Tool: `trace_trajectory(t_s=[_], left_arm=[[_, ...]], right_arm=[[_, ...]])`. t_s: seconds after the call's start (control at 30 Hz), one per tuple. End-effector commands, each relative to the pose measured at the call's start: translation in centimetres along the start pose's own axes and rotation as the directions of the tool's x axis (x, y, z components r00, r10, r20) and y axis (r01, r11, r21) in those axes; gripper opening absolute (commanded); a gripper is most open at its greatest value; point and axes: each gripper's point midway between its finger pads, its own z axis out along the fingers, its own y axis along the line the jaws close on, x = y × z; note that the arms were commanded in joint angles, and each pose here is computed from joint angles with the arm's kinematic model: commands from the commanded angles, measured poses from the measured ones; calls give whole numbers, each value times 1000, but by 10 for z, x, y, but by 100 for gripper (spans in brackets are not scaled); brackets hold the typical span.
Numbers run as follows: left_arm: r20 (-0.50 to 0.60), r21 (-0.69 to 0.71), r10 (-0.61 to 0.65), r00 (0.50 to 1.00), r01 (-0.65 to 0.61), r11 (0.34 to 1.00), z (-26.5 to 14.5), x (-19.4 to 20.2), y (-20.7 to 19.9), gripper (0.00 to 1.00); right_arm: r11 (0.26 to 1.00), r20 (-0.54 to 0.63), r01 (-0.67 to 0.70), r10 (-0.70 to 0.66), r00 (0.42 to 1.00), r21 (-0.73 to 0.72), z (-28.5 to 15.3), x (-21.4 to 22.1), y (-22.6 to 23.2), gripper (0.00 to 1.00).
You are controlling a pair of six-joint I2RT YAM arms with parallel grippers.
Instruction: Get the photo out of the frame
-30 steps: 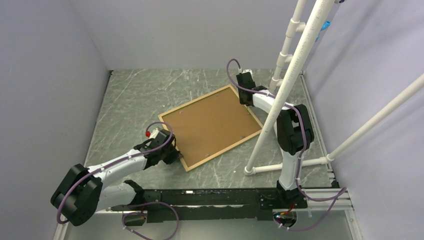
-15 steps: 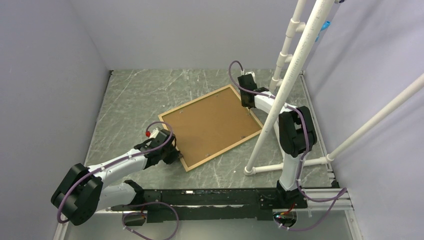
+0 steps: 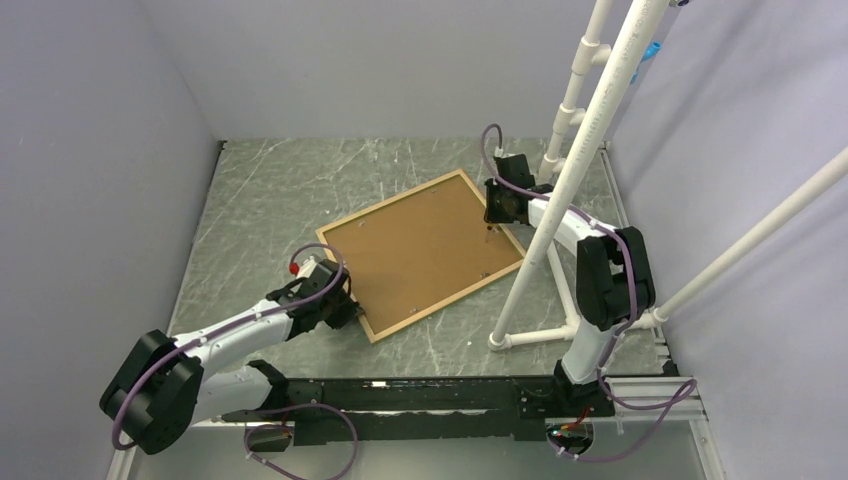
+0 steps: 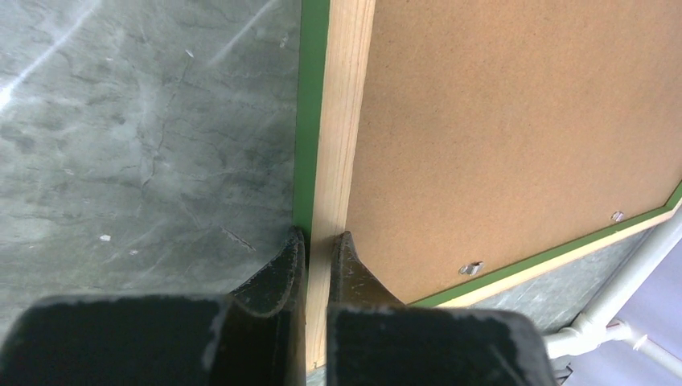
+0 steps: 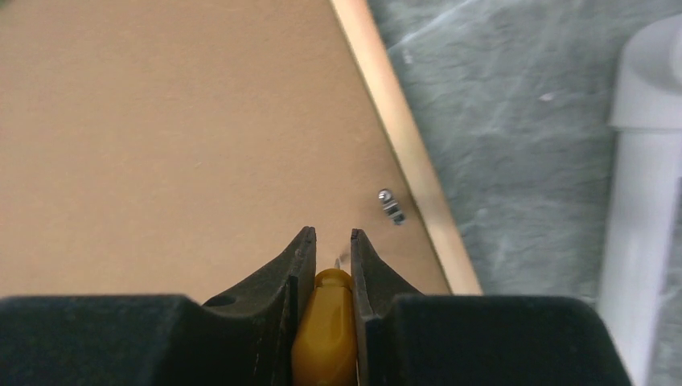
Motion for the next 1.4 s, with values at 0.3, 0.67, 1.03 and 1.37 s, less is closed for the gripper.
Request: trace_trajectory(t_s=[0.3,0.67,1.03,1.37], left_arm=[[74,-189,81,994,-66,980,1,-12,55,0],[93,-76,135,986,-128,989,-8,-18,42,30],[180,115,195,964,-218,969,-37,-35,2,80],[288,195,297,911,-359,913,-76,-54,-19,89]], right_arm=[[979,59,-96,108,992,-182,-49,-22,13,0],[980,12,-147,150,989,-135,-63,3,2,0],[956,29,-287,286,958,59,-95,43,-68,0],[845,-37,-464,490,871,265,-111,103,-114,0]])
